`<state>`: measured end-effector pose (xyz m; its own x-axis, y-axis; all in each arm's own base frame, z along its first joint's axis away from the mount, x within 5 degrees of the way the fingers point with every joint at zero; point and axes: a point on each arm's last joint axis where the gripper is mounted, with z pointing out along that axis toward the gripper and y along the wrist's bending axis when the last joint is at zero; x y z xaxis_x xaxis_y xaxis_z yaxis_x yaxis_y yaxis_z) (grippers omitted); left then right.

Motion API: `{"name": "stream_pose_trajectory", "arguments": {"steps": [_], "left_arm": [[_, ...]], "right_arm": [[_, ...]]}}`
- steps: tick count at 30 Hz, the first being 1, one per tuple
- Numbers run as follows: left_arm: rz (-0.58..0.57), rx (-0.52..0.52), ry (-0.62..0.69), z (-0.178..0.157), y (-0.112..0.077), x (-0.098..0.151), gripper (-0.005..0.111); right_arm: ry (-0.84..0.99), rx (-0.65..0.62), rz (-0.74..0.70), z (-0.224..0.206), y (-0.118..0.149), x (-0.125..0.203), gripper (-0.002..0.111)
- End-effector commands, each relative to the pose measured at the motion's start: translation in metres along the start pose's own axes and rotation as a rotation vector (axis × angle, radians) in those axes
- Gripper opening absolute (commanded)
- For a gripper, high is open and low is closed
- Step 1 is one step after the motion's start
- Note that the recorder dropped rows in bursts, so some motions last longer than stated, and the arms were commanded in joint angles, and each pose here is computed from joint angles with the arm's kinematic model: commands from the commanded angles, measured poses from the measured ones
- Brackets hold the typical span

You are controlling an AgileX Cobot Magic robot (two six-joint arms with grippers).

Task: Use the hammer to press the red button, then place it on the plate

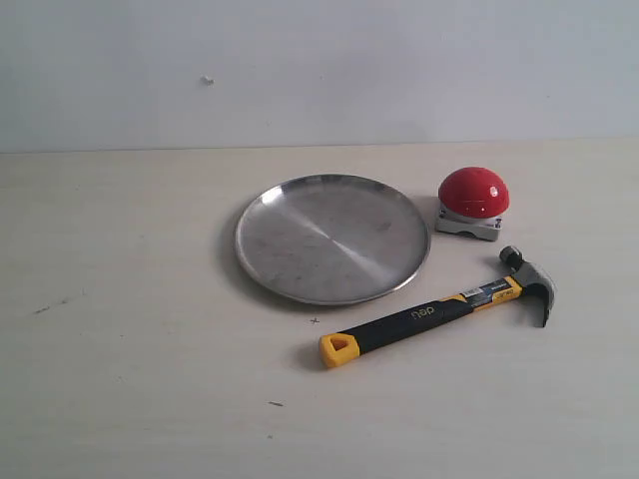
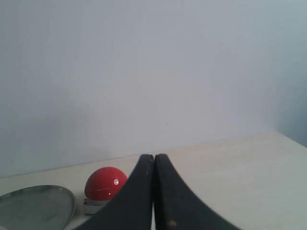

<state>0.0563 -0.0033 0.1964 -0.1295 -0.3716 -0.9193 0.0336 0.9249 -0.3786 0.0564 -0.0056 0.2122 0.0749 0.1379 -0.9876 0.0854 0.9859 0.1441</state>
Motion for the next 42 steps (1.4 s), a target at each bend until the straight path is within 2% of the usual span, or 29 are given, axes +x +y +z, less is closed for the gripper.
{"name": "stream_pose_trajectory", "arguments": {"steps": [1,21,22,24,27,31,33,34,37,38,40,42], "left_arm": [[-0.004,-0.002,-0.003,0.000,0.000,0.001,0.000],[-0.004,-0.002,-0.003,0.000,0.000,0.001,0.000],[0.014,0.000,-0.010,0.000,0.000,0.000,0.000],[0.191,0.002,-0.054,0.000,0.000,-0.004,0.000],[0.364,-0.009,-0.077,-0.001,0.000,-0.006,0.000],[0.382,-0.010,-0.081,-0.001,0.000,-0.006,0.000],[0.314,0.024,-0.116,-0.001,-0.003,-0.009,0.000],[0.221,0.049,-0.133,-0.001,-0.005,-0.011,0.000],[-0.185,0.146,-0.188,-0.003,-0.011,-0.017,0.000],[-0.284,0.164,-0.191,-0.003,-0.012,-0.018,0.000],[-0.362,0.175,-0.188,-0.003,-0.012,-0.018,0.000],[-0.353,0.188,-0.202,-0.004,-0.013,-0.020,0.000]], "right_arm": [[-0.009,0.003,-0.012,0.000,0.000,0.001,0.000],[-0.009,0.003,-0.012,0.000,0.000,0.001,0.000],[-0.009,0.003,-0.012,0.000,0.000,0.001,0.000],[-0.009,0.003,-0.012,0.000,0.000,0.001,0.000],[-0.009,0.003,-0.012,0.000,0.000,0.001,0.000],[-0.009,0.003,-0.012,0.000,0.000,0.001,0.000],[-0.009,0.003,-0.012,0.000,0.000,0.001,0.000],[-0.009,0.003,-0.012,0.000,0.000,0.001,0.000],[-0.009,0.003,-0.012,0.000,0.000,0.001,0.000],[-0.009,0.003,-0.012,0.000,0.000,0.001,0.000],[-0.009,0.003,-0.012,0.000,0.000,0.001,0.000],[-0.009,0.003,-0.012,0.000,0.000,0.001,0.000]]}}
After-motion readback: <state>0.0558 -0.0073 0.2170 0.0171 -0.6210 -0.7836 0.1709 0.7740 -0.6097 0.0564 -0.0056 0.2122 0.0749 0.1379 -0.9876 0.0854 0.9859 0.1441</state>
